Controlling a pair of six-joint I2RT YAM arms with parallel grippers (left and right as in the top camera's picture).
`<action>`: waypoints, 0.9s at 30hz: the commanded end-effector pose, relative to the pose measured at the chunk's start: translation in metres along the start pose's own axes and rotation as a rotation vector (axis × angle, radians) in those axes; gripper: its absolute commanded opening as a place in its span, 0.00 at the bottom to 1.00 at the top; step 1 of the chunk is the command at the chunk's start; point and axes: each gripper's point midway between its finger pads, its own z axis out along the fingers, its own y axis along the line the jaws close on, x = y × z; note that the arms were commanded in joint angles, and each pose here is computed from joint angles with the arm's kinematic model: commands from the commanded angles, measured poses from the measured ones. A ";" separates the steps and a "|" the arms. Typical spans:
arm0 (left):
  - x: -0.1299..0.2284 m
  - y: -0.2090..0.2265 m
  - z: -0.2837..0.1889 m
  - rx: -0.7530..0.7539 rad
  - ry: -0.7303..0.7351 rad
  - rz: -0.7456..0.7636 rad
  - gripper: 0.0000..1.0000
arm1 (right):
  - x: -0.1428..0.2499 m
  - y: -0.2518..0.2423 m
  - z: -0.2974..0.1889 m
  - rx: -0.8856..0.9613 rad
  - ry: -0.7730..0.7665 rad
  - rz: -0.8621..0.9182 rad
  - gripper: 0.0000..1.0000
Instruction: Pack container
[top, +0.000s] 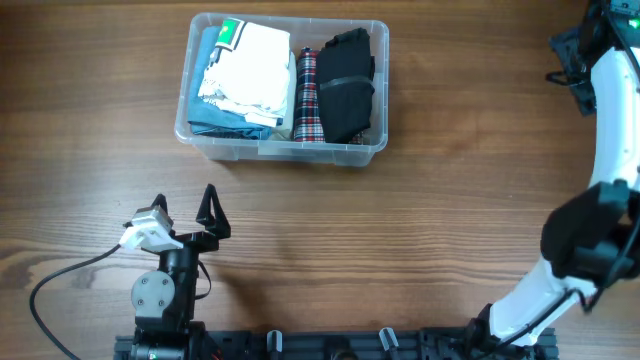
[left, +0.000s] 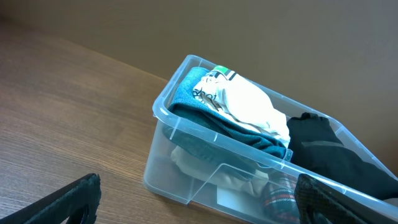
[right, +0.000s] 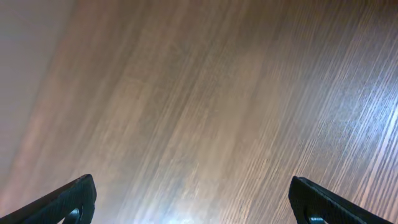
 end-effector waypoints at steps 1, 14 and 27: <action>-0.001 0.000 0.000 0.003 -0.008 -0.006 1.00 | -0.026 0.009 -0.110 -0.210 -0.131 0.034 1.00; -0.001 0.000 0.000 0.003 -0.008 -0.006 1.00 | 0.003 -0.087 -0.314 -0.622 -0.452 -0.113 1.00; -0.001 0.000 0.000 0.003 -0.008 -0.006 1.00 | 0.151 -0.075 -0.263 -1.233 -0.905 -0.783 1.00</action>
